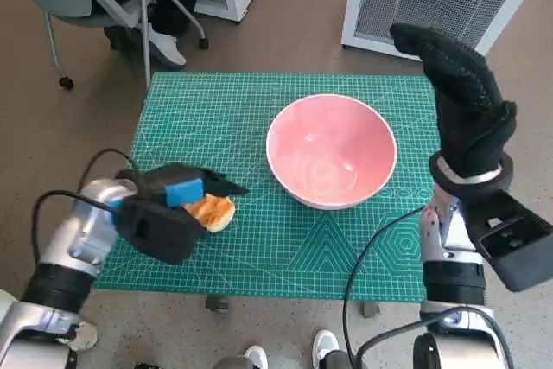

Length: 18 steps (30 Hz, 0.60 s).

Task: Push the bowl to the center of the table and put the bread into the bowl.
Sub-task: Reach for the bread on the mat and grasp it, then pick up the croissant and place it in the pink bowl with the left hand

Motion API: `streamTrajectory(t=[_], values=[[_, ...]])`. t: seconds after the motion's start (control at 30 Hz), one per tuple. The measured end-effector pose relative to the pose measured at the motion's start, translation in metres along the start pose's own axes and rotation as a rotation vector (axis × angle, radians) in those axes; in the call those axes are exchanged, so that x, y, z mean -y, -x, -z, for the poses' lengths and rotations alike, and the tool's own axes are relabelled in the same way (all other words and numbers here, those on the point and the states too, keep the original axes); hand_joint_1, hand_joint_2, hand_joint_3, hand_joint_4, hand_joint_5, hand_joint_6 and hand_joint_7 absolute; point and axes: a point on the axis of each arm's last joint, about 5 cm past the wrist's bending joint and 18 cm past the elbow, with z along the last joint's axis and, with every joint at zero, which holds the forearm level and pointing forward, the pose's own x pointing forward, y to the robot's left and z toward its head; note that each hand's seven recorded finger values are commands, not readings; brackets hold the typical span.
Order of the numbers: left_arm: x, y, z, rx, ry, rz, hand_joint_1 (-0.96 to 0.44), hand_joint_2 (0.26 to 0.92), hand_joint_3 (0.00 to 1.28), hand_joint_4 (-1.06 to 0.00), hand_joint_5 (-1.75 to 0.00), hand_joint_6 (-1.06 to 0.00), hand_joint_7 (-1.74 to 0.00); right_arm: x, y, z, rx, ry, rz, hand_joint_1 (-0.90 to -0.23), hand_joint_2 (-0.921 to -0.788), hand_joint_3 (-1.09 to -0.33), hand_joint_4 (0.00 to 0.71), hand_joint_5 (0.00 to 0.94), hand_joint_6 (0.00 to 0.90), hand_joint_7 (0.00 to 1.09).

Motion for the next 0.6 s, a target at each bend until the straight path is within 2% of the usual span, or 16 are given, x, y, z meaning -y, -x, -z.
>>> streamTrajectory(t=[0.1, 0.2, 0.43, 0.6], values=[[-0.001, -0.002, -0.001, -0.016, -0.043, -0.012, -0.05, 0.911, 0.09, -0.64, -0.89, -0.64, -1.15, 0.0, -0.0002, 0.0, -0.003, -0.005, -0.001, -0.545, -0.921, -0.864, -0.001, 0.486, -0.001, 0.66], [0.0, -0.003, -0.001, -0.023, -0.063, -0.018, -0.02, 0.917, 0.07, -0.68, -1.04, -0.64, -1.18, 0.0, -0.0007, -0.001, 0.0, -0.006, -0.001, -0.544, -0.921, -0.864, -0.001, 0.474, -0.001, 0.66], [-0.008, 0.006, -0.001, -0.03, -0.072, -0.016, 0.0, 0.92, 0.05, -0.68, -1.14, -0.66, -1.15, 0.001, -0.0001, -0.001, 0.002, -0.013, 0.01, -0.545, -0.921, -0.865, -0.001, 0.459, -0.001, 0.65], [-0.027, 0.021, -0.005, -0.005, -0.057, -0.116, 0.0, 0.92, 0.07, -0.61, -1.22, -0.7, -1.11, 0.001, 0.0006, -0.001, -0.006, -0.017, 0.011, -0.551, -0.921, -0.861, -0.001, 0.447, -0.001, 0.64]])
